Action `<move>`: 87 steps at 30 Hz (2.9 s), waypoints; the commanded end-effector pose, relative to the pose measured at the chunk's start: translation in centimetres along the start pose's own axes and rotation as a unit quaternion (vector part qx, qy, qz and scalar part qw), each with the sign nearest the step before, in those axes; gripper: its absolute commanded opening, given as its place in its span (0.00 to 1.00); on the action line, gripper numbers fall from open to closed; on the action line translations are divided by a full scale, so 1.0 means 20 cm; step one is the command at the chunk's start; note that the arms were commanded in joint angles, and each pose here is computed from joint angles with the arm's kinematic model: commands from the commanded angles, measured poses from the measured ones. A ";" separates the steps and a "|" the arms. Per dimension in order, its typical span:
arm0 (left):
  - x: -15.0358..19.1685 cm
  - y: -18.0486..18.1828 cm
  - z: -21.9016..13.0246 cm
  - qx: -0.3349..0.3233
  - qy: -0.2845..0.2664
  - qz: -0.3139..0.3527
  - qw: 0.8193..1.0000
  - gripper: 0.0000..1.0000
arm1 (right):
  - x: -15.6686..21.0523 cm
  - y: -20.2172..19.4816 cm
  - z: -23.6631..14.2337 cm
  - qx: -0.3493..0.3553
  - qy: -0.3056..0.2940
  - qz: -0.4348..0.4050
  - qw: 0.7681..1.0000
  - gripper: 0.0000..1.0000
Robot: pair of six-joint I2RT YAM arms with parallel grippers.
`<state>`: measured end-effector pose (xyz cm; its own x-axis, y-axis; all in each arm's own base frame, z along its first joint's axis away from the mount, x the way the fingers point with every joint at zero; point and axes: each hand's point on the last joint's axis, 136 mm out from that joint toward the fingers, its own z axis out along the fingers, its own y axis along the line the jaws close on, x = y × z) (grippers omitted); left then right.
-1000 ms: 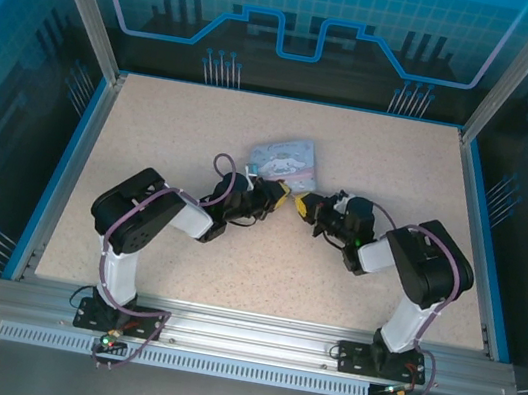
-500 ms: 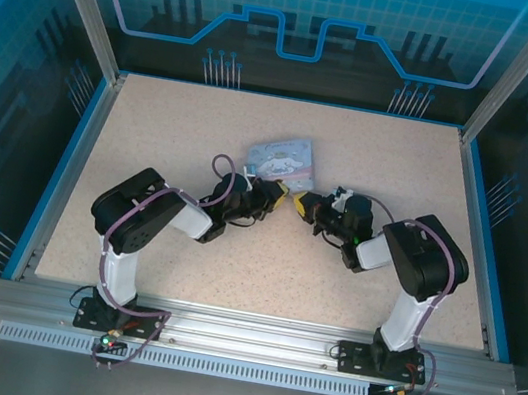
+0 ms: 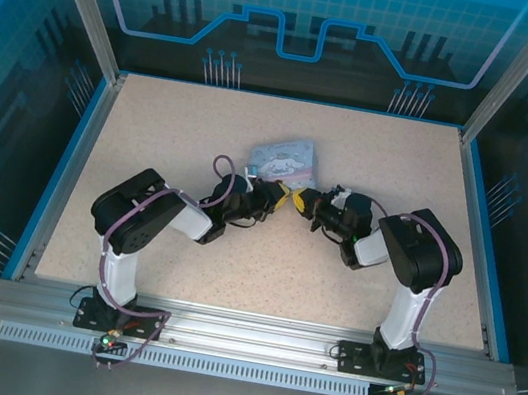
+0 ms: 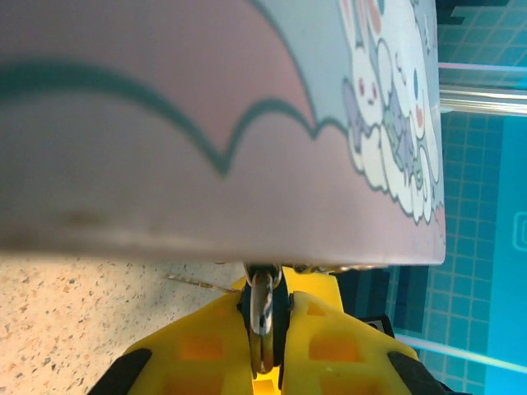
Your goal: Unlock a padlock with a key
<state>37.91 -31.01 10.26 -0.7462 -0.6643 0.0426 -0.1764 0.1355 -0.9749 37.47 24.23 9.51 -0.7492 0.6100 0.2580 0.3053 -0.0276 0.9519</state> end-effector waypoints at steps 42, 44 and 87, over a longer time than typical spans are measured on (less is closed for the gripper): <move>0.21 0.08 -0.09 0.006 0.099 0.027 0.995 0.00 | 0.16 0.00 -0.02 0.032 0.070 -0.070 0.995 0.71; 0.20 0.09 -0.09 0.004 0.096 0.026 0.995 0.00 | 0.16 -0.03 -0.06 0.053 0.070 -0.079 0.993 0.82; 0.22 0.02 -0.06 -0.090 0.146 0.073 0.982 0.00 | 0.20 -0.13 -0.34 0.356 0.074 -0.671 0.646 0.51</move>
<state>33.78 -32.49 7.94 -0.9004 -0.4347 0.0151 -0.1977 0.3781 -0.9044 29.06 21.15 9.22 -0.7137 -0.3296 -0.6181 -0.4809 0.8721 0.0902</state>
